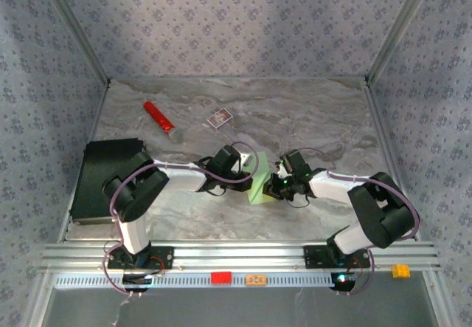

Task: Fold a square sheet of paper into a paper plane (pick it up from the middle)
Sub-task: Fold the triangle a second time at the center of the table.

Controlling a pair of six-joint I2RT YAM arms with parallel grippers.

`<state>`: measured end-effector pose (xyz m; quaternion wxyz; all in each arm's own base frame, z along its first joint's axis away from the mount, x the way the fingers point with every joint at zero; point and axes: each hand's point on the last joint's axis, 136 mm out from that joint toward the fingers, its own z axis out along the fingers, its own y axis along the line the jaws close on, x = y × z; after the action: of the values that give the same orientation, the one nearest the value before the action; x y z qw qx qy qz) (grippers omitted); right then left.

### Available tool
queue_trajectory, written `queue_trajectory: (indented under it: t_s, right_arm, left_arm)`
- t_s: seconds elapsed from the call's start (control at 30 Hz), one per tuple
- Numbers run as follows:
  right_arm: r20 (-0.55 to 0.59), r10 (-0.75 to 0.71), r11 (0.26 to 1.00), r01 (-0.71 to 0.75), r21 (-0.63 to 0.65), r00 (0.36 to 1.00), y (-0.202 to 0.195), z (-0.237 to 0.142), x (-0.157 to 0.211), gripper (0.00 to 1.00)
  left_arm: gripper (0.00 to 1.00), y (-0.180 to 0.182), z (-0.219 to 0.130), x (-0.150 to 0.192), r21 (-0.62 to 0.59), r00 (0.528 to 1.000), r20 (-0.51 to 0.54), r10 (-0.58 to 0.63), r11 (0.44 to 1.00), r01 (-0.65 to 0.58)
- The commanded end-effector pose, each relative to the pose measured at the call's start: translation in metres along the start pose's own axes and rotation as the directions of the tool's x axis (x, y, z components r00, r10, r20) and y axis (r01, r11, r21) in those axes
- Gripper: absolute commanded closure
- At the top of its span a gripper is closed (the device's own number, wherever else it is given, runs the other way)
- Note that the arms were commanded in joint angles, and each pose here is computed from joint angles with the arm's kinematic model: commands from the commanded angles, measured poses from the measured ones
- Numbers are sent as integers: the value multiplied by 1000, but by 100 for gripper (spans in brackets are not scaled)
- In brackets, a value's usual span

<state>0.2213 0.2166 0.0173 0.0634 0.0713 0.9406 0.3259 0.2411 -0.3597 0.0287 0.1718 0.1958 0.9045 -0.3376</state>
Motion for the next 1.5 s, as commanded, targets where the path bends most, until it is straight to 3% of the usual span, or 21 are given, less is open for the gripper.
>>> queue_trajectory:
  t_s: [0.0,1.23,1.47]
  right_arm:
    - [-19,21,998,-19,64,1000,-18,2,6,89]
    - [-20,22,998,-21,58,1000,-17,1,6,89]
    - [9,9,1000,-9,7,1000,-1,-5,-4,88]
  left_arm:
    - [96,-12,-6,-17,16,998,44,39,999,-40]
    - [96,6,13,1,-17,999,-24,27,999,-27]
    - [96,6,13,4,-11,999,-33,24,1000,-24]
